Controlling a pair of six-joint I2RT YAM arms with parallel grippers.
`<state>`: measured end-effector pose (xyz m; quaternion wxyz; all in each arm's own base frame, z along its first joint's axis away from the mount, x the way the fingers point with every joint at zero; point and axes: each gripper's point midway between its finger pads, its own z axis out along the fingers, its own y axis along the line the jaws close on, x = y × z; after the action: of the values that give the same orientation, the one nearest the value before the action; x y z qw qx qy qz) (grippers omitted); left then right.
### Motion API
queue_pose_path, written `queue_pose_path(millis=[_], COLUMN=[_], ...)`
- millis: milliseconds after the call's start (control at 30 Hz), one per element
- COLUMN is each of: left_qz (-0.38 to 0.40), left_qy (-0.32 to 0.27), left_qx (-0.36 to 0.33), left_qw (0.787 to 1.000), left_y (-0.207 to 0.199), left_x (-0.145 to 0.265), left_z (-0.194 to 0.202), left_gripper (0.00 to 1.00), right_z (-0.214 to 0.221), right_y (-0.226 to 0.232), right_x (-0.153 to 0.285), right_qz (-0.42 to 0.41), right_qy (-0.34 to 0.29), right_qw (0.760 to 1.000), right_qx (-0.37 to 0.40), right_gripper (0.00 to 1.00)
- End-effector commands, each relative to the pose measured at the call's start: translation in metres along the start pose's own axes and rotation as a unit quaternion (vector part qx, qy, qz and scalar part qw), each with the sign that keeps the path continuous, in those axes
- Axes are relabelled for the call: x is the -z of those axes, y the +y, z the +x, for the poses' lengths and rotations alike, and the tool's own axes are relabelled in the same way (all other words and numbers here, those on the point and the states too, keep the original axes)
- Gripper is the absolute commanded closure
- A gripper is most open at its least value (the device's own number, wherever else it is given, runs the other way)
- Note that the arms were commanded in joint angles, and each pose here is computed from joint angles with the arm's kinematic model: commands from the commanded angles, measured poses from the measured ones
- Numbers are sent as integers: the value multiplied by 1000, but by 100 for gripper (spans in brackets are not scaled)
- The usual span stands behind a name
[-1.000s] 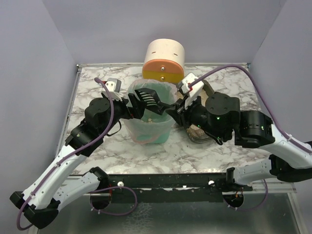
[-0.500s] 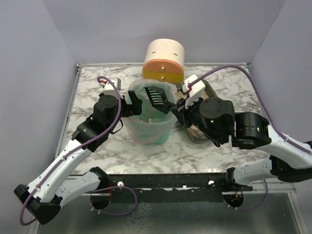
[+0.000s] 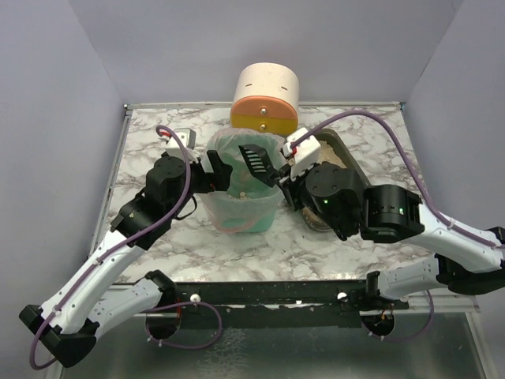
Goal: Clean the litter box
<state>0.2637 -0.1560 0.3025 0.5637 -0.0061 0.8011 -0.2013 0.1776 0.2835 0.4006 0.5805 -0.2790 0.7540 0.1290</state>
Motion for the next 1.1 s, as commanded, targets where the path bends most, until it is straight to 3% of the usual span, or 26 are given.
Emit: queue_pose_path(millis=[0,67,267,533,833,1067], left_qz=[117,104,-71,-129,-70,-26], left_qy=[-6,0,79,92,70,45], left_qx=[19,17,-13,-28,-4,3], left_qw=[993,994,994,987,995,999], left_y=[-49,-47,12,34,11,-7], left_x=[0,-13,-54,-56,-40,-29], left_z=[-15,-8,43,51,28,5], left_gripper=[1,1,3,5,7,6], right_z=[-7,-12,-49,-37,-14,-10], right_y=[21,33,42,17,-3,-11], right_x=[1,7,44,40,14,11], right_qz=[-52,-93,-187,-122,-20,7], right_qy=[-12,-17,-64,-53,-29,-35], right_qw=[998,995,976,987,998,998], right_qx=[-22,-33,-90,-86,-44,-44], right_gripper=[100,100,99,99,100,99])
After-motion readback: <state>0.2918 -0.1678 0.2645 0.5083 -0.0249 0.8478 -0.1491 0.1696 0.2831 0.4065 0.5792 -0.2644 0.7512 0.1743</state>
